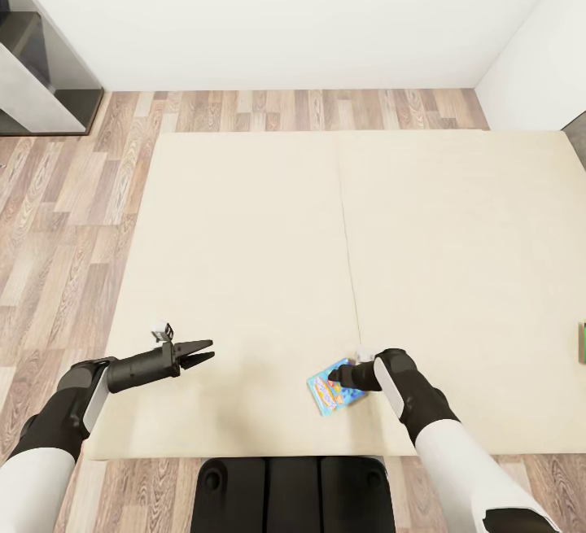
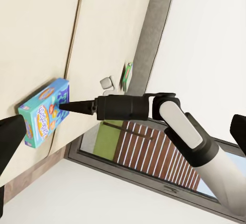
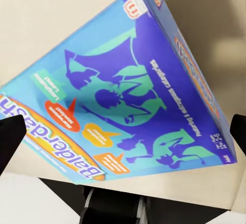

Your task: Put all the toys in the child's room - the three board games (two on the bed and one on the table), the two jigsaw puzzles on the table, and the tennis ball on the table - inside the toy box on the table in the child's room.

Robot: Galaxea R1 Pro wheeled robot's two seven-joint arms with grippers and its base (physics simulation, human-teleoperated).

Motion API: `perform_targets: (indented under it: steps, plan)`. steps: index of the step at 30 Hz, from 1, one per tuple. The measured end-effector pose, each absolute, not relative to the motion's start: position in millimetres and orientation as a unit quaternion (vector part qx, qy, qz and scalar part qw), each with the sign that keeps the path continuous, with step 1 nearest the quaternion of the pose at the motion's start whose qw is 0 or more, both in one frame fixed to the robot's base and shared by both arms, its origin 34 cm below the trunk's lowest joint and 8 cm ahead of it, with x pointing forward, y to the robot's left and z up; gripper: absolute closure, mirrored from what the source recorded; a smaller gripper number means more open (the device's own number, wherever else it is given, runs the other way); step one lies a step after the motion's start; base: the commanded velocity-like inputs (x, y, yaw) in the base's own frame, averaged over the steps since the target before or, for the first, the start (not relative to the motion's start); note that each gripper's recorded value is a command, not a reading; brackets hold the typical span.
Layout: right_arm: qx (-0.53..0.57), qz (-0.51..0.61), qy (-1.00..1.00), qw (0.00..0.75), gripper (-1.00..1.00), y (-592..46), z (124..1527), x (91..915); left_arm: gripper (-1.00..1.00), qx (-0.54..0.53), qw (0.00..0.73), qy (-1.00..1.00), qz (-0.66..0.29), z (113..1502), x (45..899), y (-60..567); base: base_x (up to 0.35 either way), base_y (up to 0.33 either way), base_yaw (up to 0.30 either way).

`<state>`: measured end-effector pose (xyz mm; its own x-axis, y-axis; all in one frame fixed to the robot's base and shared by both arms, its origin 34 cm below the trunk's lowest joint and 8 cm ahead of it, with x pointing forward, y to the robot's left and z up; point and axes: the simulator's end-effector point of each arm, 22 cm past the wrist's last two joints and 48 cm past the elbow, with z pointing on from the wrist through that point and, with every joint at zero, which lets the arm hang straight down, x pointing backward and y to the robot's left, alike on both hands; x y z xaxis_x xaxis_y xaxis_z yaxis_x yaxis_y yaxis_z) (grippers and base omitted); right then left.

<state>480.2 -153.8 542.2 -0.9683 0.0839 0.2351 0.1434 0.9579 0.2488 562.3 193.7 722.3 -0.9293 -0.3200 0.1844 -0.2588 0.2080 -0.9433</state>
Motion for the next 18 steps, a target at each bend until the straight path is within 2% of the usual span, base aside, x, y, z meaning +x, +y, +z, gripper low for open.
perform_targets:
  steps: [18]
  plan:
    - [-0.06,-0.151,-0.982,0.095,-1.0,-124.3,544.2,485.1,-1.0,-0.188,0.02,0.77,-0.609,721.3,558.9,176.4,0.0,0.0,0.0]
